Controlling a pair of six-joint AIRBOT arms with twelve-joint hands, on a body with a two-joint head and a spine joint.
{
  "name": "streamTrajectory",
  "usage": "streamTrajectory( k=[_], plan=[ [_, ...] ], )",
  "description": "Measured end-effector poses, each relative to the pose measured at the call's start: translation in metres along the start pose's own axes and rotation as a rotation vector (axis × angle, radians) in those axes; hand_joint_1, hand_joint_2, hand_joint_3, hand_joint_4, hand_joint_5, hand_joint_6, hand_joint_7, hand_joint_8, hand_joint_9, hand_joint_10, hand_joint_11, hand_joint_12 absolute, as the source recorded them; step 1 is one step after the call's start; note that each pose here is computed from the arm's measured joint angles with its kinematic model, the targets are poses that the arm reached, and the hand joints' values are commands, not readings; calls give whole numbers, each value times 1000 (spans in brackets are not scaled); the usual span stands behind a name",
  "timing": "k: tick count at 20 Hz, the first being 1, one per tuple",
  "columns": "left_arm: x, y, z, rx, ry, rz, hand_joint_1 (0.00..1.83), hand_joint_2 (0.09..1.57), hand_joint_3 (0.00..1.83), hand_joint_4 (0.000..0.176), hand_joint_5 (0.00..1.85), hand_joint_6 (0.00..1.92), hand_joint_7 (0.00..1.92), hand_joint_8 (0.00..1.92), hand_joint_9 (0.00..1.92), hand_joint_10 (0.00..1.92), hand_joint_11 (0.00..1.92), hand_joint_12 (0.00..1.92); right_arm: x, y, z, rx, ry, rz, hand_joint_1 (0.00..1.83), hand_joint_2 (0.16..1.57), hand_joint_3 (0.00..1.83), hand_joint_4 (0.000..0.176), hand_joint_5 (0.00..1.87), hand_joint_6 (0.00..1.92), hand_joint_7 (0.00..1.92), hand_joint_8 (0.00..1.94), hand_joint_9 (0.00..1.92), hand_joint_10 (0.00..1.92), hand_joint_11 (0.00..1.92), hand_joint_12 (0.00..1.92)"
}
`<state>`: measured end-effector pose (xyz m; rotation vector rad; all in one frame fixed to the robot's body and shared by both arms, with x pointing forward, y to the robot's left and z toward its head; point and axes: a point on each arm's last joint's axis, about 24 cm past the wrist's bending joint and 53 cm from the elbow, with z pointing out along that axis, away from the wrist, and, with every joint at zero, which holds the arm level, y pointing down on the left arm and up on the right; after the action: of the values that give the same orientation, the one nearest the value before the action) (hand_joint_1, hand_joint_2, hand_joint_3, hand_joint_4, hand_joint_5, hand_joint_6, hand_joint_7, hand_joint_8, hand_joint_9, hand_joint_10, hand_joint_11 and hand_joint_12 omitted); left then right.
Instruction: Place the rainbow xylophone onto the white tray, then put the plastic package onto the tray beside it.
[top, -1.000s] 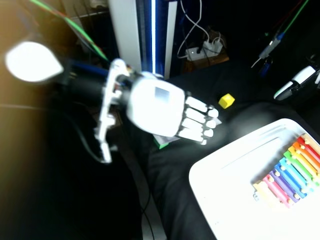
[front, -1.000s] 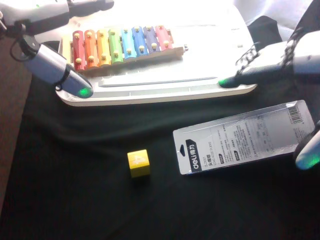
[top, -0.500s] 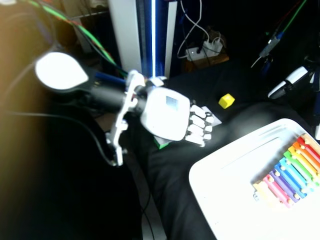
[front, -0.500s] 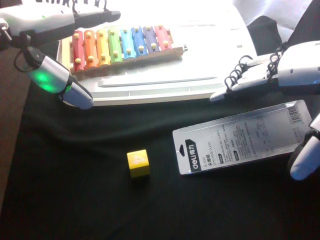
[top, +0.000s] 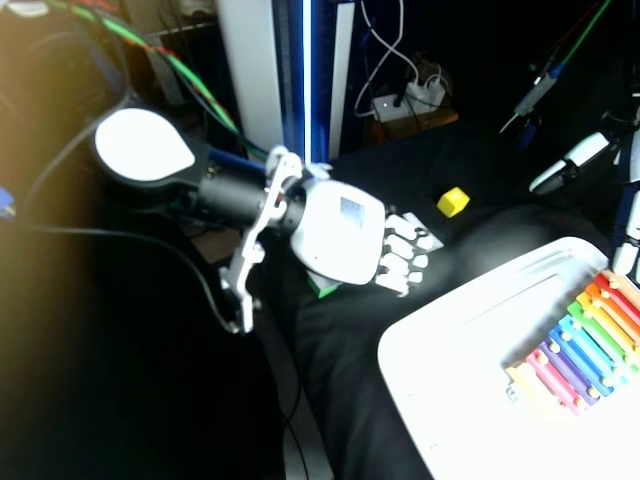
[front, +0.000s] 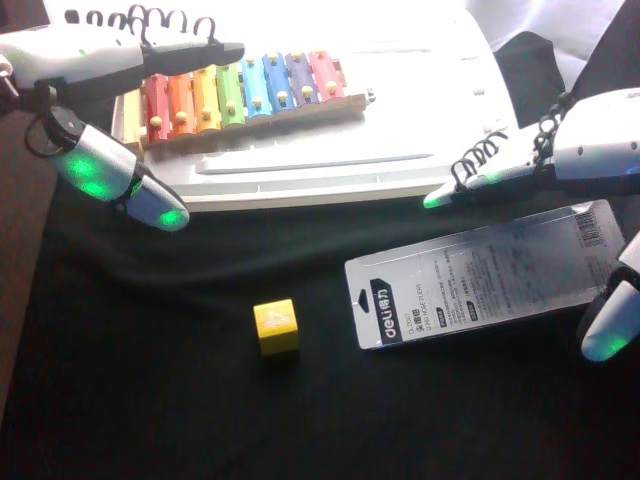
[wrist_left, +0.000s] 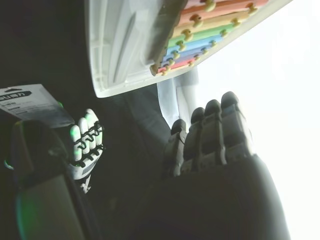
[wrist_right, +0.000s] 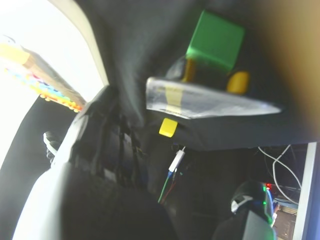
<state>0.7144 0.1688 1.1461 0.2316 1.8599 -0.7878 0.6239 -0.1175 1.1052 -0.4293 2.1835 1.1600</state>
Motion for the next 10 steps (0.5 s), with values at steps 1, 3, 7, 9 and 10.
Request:
streamTrajectory(
  k=[1,3,7,9,10],
  plan=[
    [2,1,0,0,2,-4,811,706,0,107,0,0,0,0,0,0,0,0,0,0,0,0,0,5,638,641,0,0,134,0,247,0,369,1,386,459],
    [4,1,0,-4,8,-5,802,707,0,89,0,0,0,0,0,0,0,0,3,-2,0,6,8,4,654,642,0,0,147,6,264,8,367,0,379,436],
    [6,2,-1,-2,10,-10,771,693,0,95,0,0,0,0,0,0,0,0,5,-6,-1,17,10,18,697,636,0,0,144,0,279,0,421,4,334,713],
    [11,4,-2,-9,22,-12,789,689,0,87,0,0,0,0,0,0,0,0,9,-11,-2,35,20,11,722,626,0,0,160,2,273,0,398,0,269,770],
    [12,3,-2,-8,23,-12,790,688,0,73,0,0,0,0,0,0,0,0,10,-13,-2,41,21,12,729,619,1,0,165,0,267,2,363,0,246,710]
  ],
)
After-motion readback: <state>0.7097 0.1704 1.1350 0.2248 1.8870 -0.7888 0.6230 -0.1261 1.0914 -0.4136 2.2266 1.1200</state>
